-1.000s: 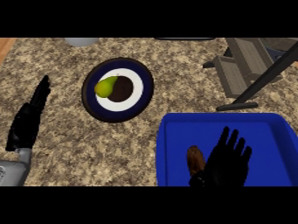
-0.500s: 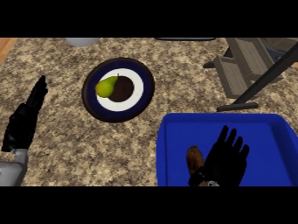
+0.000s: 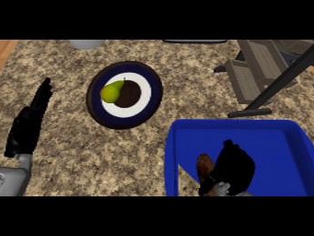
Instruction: Pick the sweet potato from the tray and place it in the tiered basket
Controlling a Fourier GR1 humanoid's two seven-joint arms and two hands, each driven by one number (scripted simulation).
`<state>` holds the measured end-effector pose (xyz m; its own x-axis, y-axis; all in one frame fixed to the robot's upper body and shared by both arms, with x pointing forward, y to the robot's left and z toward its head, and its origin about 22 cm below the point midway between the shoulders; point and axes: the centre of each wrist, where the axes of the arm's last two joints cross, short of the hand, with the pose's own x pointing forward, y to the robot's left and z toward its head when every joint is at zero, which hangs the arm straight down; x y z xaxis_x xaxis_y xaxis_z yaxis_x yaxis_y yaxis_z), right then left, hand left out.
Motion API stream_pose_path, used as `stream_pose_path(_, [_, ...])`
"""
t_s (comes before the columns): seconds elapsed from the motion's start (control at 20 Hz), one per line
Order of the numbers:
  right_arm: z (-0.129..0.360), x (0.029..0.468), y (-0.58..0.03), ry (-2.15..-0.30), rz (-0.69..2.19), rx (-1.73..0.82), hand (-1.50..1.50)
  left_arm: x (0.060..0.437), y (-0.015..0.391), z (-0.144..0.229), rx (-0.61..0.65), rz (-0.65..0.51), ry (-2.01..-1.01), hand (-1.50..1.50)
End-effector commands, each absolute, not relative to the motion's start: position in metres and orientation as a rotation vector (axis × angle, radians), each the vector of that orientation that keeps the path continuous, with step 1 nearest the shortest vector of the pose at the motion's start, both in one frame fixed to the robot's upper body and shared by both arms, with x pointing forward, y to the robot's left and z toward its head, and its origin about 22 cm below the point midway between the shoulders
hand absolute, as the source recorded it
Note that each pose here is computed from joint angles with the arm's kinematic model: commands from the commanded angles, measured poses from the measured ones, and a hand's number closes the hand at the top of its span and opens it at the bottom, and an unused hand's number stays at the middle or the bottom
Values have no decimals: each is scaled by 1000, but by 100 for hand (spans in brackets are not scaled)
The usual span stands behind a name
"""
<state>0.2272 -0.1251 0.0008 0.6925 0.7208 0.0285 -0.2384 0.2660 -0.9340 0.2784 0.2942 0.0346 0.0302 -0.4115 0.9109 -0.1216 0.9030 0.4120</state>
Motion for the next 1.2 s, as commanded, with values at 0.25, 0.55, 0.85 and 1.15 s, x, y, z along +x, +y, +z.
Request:
stream_pose_path(0.25, [-18, 239, -120, -294, 816, -1242, 150, 279, 306, 22, 436, -229, -1545, 0])
stream_pose_path(0.55, [18, 223, -84, -528, 785, -1099, 150, 278, 290, 31, 433, -236, -1521, 0])
stream_pose_path(0.85, [108, 219, -43, -1109, 1196, -663, 150, 288, 281, 43, 394, -275, -1559, 0])
stream_pose_path(1.15, [198, 229, -38, -1385, 878, -566, 150, 290, 284, 35, 421, -239, -1532, 0])
